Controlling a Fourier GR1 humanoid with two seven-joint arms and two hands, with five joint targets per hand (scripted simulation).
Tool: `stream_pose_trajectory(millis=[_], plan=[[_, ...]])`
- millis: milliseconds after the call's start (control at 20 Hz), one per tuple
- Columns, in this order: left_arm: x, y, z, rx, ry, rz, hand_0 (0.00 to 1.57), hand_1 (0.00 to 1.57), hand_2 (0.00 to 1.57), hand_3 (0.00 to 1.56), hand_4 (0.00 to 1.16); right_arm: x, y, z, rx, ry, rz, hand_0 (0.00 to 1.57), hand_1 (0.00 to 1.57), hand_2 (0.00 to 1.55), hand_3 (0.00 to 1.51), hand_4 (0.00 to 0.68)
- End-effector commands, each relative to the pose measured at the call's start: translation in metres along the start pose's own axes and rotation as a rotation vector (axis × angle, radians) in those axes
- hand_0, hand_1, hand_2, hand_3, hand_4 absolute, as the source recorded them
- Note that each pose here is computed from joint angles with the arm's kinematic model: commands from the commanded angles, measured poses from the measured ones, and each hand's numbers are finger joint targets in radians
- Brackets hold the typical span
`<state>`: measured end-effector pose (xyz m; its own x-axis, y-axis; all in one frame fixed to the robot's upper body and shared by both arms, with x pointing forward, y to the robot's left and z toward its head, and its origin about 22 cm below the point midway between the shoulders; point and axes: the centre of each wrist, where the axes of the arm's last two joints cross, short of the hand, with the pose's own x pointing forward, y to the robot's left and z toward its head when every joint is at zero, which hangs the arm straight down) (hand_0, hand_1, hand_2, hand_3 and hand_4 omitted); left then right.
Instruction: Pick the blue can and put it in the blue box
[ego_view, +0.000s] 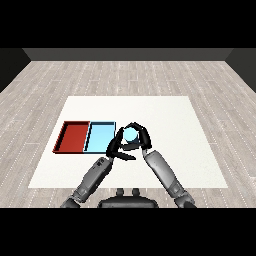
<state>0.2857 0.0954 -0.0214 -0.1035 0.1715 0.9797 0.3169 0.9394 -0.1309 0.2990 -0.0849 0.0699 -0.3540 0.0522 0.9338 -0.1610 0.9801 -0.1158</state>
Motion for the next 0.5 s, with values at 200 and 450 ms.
stream_pose_trajectory(millis=[200,450], plan=[[-0.008,-0.001,-0.0047,-0.03,-0.011,0.01,0.0,0.0,0.0,0.0,0.0,0.012,0.017,-0.005,-0.009,0.011,-0.093,1.46,1.46,1.45,1.39,0.597],[-0.013,-0.03,-0.008,-0.014,-0.004,-0.015,0.0,0.0,0.0,0.0,0.19,0.013,0.01,-0.005,-0.003,0.014,-0.128,1.46,1.46,1.45,1.38,0.597]])
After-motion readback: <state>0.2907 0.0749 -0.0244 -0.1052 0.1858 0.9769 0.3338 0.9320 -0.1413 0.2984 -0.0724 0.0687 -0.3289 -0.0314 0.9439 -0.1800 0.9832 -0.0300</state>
